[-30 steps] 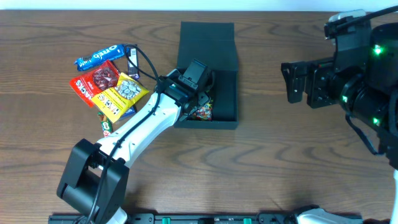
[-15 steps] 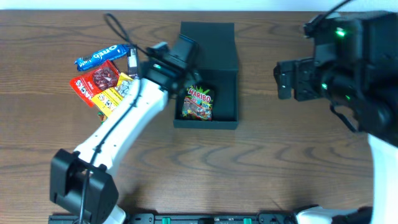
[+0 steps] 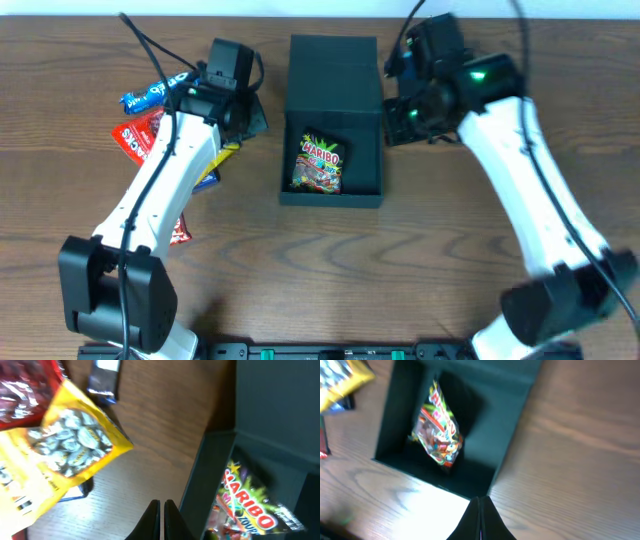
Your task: Pack container
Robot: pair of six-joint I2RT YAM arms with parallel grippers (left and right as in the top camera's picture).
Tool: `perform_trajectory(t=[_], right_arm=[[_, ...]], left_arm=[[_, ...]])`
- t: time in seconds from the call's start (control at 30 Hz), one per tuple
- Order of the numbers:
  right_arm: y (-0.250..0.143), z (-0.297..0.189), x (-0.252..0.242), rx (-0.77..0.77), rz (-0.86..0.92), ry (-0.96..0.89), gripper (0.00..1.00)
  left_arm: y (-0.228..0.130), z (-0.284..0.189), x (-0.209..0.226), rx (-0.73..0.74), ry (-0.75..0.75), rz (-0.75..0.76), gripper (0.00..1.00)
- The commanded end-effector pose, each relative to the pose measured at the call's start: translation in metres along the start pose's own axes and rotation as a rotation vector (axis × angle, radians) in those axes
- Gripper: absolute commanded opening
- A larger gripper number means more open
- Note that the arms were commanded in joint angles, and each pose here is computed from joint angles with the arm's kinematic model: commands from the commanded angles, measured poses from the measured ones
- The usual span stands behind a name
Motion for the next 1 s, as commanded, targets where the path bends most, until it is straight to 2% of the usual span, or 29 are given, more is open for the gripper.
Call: perform_trajectory(t=[0.0,0.17,0.37,0.5,0.73,0.97], right_arm=[[-0.005,0.042,0.005,0.112,0.037,0.055,0.01],[-0.013,0.103,0.014,0.257,0.065,0.040,0.02],[-0.016,0.147,0.020,0.320,0.064,0.023,0.02],[-0.016,0.164,0.016,0.330,0.104,-0.052,0.01],[-0.016,0.187,0.024,0.317,0.082,-0.047,0.02],[-0.008,0.195,0.047,0.235,0.021,-0.015,0.01]], left_arm=[[-0.019,0.027,0.004,0.087,-0.029,0.049,0.06],[-0.037,0.048,0.005,0.148,-0.128,0.045,0.06],[-0.050,0.058,0.009,0.200,-0.144,0.042,0.06],[-0.053,0.066,0.009,0.231,-0.151,0.043,0.06],[-0.062,0.093,0.007,0.318,-0.190,0.057,0.06],[-0.061,0.095,0.005,0.310,-0.203,0.062,0.06]])
Point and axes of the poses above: each gripper's point midway between its finger pads, its own z axis out along the fingers, its own x axis along the line the jaws close on, y = z × x, the point moved 10 cm from there along -z, back along the fingers, and after that the axes turned 2 degrees about -z, right-handed, at the moved point
